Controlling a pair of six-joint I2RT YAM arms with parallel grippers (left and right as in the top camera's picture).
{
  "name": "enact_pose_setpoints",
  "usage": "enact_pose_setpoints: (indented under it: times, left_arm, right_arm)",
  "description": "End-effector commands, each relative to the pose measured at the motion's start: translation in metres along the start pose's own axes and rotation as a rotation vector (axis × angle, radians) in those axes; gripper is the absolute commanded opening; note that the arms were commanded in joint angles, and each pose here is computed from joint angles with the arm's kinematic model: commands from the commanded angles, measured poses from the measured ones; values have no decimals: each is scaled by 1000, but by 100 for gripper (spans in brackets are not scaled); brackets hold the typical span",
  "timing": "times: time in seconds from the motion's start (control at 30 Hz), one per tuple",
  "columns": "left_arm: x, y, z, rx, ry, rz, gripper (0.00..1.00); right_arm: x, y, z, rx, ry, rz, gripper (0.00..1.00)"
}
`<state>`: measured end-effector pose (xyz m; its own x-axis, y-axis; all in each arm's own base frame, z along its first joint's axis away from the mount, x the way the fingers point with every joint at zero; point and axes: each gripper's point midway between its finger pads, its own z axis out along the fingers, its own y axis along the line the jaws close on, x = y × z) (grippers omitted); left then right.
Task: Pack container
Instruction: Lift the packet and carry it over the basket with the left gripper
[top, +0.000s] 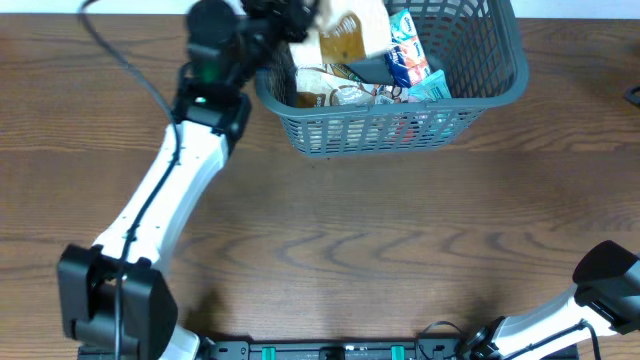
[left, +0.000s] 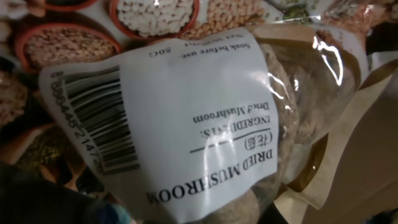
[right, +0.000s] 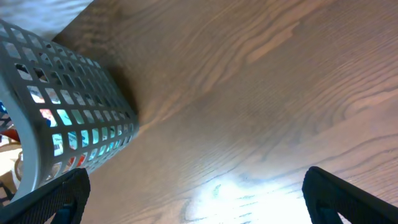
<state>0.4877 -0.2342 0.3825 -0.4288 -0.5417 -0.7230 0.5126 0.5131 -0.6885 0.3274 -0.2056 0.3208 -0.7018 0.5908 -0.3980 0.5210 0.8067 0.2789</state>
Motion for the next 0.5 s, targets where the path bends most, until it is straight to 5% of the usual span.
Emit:
enact_pose_setpoints:
  times: [0.0,0.47]
  left_arm:
    - [15,-7,10,-19,53,132,6]
    - [63,16,6,-127,224,210,6]
  right_arm:
    - [1,0,2,-10,8,5,99]
    - [1,0,2,-10,8,5,99]
